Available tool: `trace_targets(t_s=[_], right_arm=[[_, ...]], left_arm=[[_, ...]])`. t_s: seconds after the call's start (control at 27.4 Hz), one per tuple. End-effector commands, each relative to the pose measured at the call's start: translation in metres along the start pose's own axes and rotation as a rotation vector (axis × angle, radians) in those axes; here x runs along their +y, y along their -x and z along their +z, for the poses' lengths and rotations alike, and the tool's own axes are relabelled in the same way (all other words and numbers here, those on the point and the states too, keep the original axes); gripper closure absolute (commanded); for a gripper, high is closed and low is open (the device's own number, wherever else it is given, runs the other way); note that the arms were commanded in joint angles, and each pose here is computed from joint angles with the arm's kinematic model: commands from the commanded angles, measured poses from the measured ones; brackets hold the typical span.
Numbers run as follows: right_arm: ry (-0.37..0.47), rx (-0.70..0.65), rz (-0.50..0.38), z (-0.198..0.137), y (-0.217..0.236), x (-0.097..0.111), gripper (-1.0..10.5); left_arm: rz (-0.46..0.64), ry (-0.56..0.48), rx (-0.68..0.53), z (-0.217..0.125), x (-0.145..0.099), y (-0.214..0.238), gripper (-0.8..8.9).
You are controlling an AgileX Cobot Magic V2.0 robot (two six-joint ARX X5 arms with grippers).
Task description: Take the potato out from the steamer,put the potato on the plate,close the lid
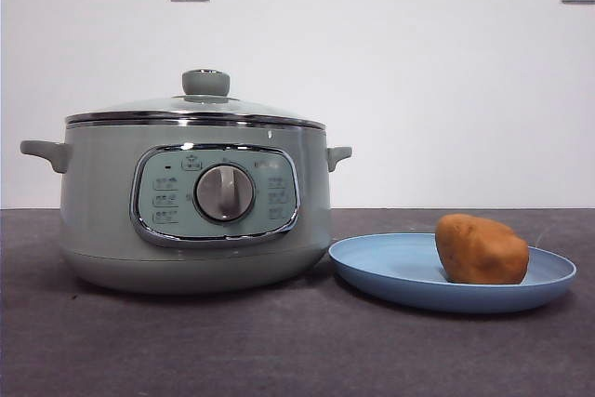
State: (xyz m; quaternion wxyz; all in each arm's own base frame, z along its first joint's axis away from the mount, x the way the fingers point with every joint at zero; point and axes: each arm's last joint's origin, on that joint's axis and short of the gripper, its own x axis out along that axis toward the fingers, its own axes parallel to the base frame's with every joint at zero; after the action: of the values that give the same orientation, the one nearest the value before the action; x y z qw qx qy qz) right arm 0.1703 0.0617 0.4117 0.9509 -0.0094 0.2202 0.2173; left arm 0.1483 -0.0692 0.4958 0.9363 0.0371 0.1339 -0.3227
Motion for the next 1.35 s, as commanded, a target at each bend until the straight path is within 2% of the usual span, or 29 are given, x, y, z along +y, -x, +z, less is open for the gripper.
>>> trace_targets(t_s=[0.04,0.33,0.77,0.88,1.02,1.17,1.35], right_arm=[[-0.016,-0.020,-0.004,0.002,0.000,0.000,9.5],[-0.017,-0.027,-0.003,0.002,0.000,0.000,9.5],[-0.017,-0.027,-0.003,0.002,0.000,0.000,9.5],[-0.017,-0.026,-0.003,0.002,0.000,0.000,9.5],[-0.017,-0.026,-0.003,0.002,0.000,0.000,9.5],[-0.017,-0.025,-0.003,0.002,0.000,0.000,9.5],[-0.017,-0.025,-0.003,0.002,0.000,0.000,9.5]], left_arm=[[-0.003,-0.008,0.027,-0.003,-0.001,0.000,8.17],[-0.009,0.017,0.119,-0.012,-0.001,0.000,8.17],[-0.008,0.017,0.117,-0.012,-0.001,0.001,8.17],[-0.004,-0.028,0.102,-0.012,-0.004,0.013,8.17],[0.008,-0.031,0.085,-0.017,-0.006,0.025,8.17],[0.053,-0.018,0.073,-0.035,-0.001,0.027,8.17],[0.116,-0.009,-0.004,-0.084,0.004,0.023,8.17]])
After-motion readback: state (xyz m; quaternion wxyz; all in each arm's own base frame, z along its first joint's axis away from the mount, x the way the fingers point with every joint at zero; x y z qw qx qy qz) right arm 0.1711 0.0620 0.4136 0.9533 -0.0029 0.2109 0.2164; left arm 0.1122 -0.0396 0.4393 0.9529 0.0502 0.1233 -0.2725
